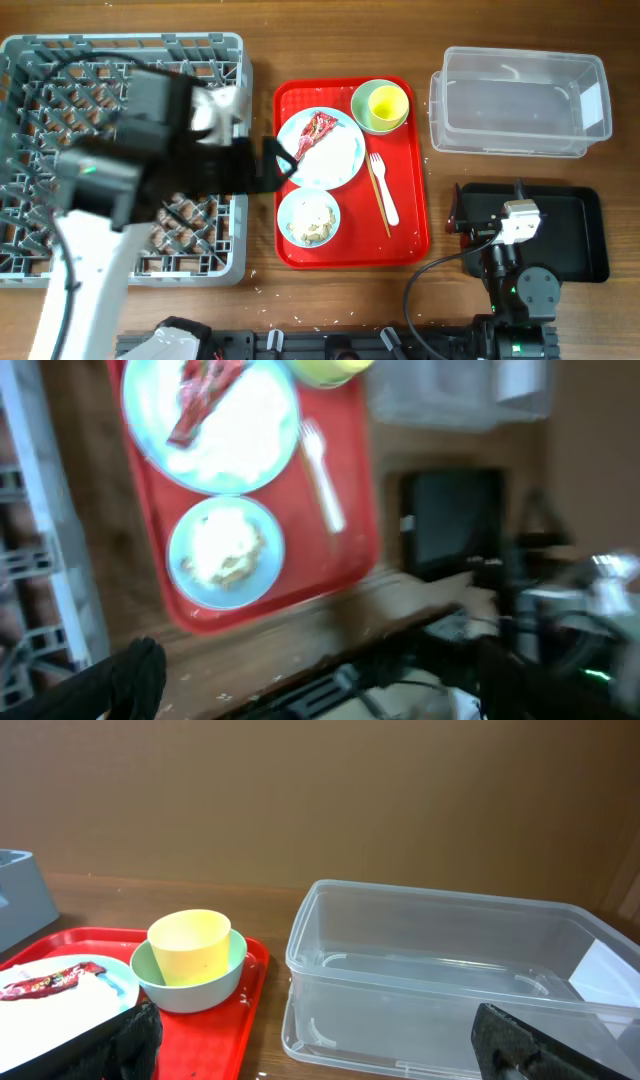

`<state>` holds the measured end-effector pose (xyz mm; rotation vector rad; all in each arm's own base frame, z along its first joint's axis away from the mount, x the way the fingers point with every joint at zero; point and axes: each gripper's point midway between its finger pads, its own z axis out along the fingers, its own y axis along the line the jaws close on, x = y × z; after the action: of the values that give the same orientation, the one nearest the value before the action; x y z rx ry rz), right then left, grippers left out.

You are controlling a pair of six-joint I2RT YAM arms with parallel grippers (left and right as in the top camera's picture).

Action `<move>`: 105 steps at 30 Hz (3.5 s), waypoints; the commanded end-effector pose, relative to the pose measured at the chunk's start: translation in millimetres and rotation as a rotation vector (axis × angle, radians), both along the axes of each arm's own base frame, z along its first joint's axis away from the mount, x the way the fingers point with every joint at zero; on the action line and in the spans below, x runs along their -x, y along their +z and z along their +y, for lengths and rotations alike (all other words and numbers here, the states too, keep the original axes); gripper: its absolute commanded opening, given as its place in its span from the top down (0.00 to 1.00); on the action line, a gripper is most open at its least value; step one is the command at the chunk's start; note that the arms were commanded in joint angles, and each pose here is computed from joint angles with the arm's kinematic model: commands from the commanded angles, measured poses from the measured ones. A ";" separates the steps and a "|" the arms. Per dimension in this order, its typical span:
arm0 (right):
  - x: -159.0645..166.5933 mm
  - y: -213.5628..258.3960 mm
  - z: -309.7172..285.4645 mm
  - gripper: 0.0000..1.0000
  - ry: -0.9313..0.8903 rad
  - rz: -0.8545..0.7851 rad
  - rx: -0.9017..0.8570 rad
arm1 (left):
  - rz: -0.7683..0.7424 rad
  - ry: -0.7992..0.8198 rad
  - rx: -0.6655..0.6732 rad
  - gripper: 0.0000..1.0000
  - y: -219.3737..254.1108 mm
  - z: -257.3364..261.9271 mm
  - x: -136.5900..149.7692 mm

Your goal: Sort waste into correct bins and load items into the dishwasher rack

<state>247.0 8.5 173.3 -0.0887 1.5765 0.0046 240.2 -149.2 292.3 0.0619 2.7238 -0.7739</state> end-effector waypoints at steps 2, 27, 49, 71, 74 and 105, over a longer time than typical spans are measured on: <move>0.4 2.1 -0.9 0.00 -0.008 -0.010 -0.003 | -0.073 0.156 -0.292 0.00 -22.7 -3.8 -21.4; 0.4 2.1 -0.9 0.00 -0.008 -0.010 -0.003 | 0.223 0.856 -0.312 0.00 -58.1 207.4 -54.1; -3.4 246.4 86.5 0.00 0.491 0.284 -0.617 | 0.233 0.917 -0.307 0.00 -58.1 225.8 -50.0; -127.2 -109.3 208.0 0.38 -0.029 1.402 -0.069 | 0.232 0.917 -0.307 0.00 -58.1 225.9 -50.0; -131.8 -119.1 208.4 0.39 -0.036 1.399 -0.058 | 0.233 0.917 -0.307 0.00 -58.1 225.8 -50.0; -116.3 65.7 188.8 0.96 0.066 1.052 -0.260 | 0.232 0.917 -0.307 0.00 -58.1 225.9 -50.1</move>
<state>360.8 206.8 219.8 0.0627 2.6632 0.3712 289.4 75.3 230.1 -1.1640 2.6148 -0.0880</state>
